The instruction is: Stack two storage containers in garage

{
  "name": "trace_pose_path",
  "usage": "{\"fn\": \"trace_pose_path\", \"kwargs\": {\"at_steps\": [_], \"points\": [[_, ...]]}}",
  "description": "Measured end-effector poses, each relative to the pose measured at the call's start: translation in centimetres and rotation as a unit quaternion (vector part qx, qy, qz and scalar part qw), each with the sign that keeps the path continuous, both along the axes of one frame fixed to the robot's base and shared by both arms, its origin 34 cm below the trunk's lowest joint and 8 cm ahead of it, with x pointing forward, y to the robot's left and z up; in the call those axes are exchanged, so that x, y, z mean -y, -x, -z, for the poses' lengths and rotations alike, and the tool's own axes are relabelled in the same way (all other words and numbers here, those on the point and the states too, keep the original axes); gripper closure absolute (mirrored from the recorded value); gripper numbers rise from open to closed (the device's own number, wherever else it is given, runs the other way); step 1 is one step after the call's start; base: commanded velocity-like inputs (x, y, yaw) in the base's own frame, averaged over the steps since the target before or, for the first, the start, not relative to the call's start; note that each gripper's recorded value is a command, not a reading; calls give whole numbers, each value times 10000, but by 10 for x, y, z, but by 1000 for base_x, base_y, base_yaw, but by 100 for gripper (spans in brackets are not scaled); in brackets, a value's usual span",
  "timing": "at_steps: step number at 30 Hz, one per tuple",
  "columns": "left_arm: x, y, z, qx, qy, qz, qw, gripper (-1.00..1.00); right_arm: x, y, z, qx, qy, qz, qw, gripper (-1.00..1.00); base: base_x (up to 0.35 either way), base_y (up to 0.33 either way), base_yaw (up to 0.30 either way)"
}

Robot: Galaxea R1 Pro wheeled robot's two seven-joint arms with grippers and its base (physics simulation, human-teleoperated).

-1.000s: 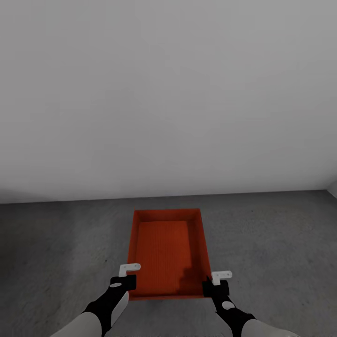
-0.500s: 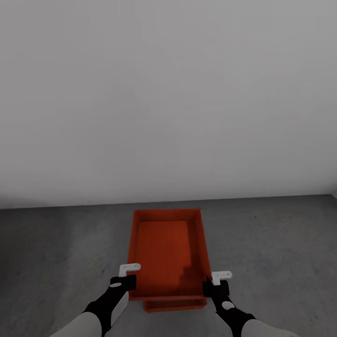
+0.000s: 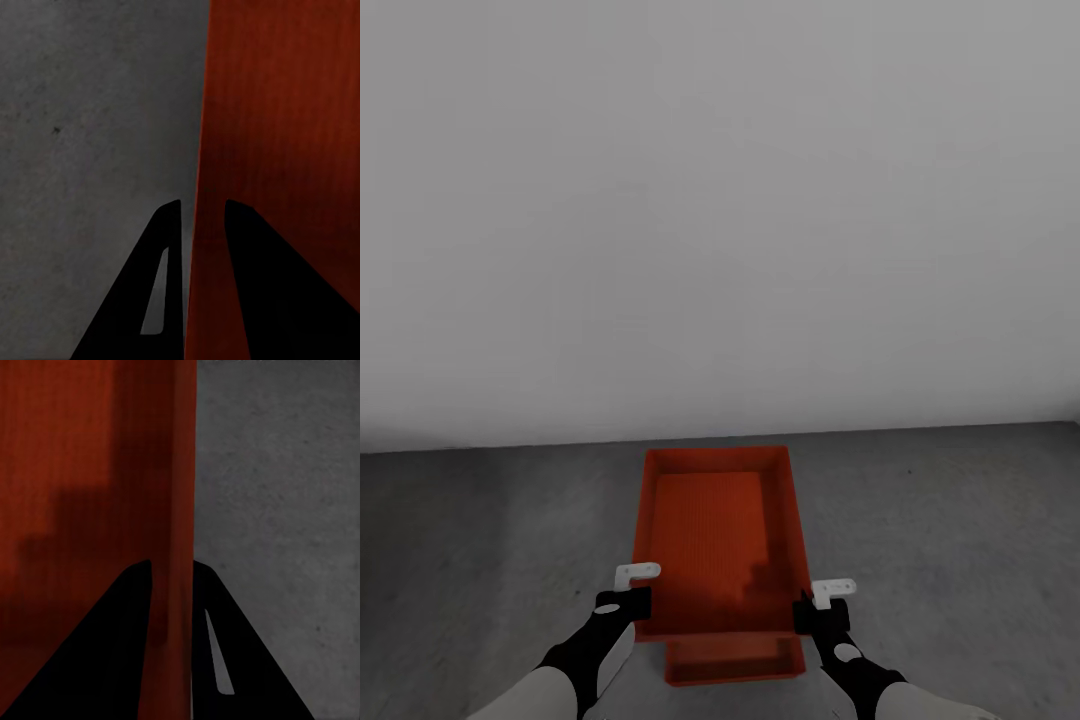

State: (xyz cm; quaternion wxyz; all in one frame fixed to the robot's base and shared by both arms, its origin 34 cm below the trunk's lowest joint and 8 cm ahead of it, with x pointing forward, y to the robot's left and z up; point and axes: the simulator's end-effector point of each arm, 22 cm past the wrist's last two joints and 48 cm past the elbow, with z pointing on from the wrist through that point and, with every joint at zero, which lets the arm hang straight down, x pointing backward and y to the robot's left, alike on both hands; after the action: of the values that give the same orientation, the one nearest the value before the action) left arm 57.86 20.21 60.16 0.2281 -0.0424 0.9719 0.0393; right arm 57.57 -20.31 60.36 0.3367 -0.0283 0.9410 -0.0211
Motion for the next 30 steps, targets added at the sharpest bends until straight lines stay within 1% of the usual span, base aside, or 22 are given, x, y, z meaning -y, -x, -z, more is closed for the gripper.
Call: {"fn": "trace_pose_path", "kwargs": {"at_steps": [6,9,13,20,30], "points": [[0,-1,-1,7,-2,1,10000,100,0,-1,-1,7,-2,1,10000,100,1,0,184],[0,-1,-1,10,1,1,10000,100,0,-1,-1,9,-8,0,10000,100,0,0,88],[0,-1,-1,11,1,1,10000,100,0,-1,-1,11,-7,0,10000,100,-11,-14,23],[0,-1,-1,11,-1,3,10000,100,0,-1,-1,11,1,2,10000,100,-112,-141,3],[1,-1,-1,12,2,0,10000,100,0,-1,-1,12,-8,-1,10000,100,-16,-20,0]]}}
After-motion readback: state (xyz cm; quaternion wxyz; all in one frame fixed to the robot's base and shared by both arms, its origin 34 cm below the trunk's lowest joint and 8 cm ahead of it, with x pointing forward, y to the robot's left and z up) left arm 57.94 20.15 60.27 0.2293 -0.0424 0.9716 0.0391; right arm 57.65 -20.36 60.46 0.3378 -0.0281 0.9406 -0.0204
